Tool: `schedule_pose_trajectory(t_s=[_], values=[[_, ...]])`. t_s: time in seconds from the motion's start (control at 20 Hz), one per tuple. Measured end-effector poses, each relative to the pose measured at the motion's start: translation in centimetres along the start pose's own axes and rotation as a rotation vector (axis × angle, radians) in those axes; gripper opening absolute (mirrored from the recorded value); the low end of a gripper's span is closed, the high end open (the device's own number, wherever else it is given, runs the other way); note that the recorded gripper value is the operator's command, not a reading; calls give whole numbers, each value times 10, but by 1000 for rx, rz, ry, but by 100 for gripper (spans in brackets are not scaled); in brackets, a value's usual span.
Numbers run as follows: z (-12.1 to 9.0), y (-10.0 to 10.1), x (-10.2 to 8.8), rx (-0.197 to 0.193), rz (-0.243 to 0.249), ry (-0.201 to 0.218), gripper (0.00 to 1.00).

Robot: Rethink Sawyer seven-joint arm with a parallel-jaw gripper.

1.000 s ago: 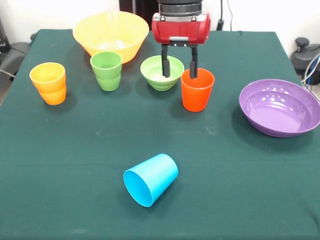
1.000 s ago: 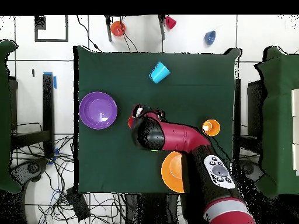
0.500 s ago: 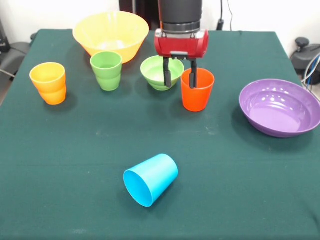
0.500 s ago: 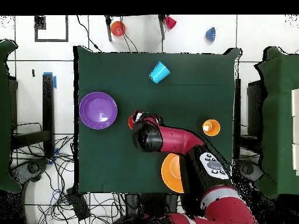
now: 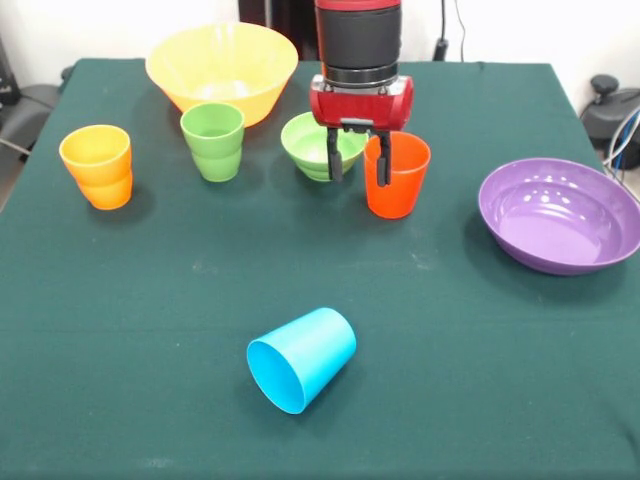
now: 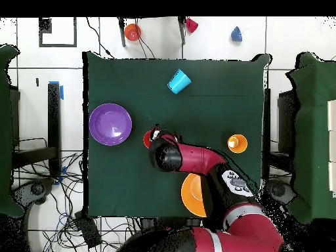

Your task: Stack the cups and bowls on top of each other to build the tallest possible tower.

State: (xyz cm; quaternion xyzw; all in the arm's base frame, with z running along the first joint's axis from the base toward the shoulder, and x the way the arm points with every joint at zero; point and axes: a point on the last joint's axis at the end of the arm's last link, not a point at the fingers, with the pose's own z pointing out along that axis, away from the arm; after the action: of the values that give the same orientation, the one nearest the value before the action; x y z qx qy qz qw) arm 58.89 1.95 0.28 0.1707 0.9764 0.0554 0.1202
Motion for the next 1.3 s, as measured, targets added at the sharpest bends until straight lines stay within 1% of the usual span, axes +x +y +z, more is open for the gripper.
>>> schedule_pose_trajectory(t_s=[0.6,0.9,0.95,1.1,1.3], values=[[0,7,2,6,-25,-7,100],[-14,6,-14,7,-25,-45,100],[-19,5,-20,8,-24,-58,100],[-26,2,-26,13,-22,-73,100],[-31,0,-30,16,-22,-83,100]])
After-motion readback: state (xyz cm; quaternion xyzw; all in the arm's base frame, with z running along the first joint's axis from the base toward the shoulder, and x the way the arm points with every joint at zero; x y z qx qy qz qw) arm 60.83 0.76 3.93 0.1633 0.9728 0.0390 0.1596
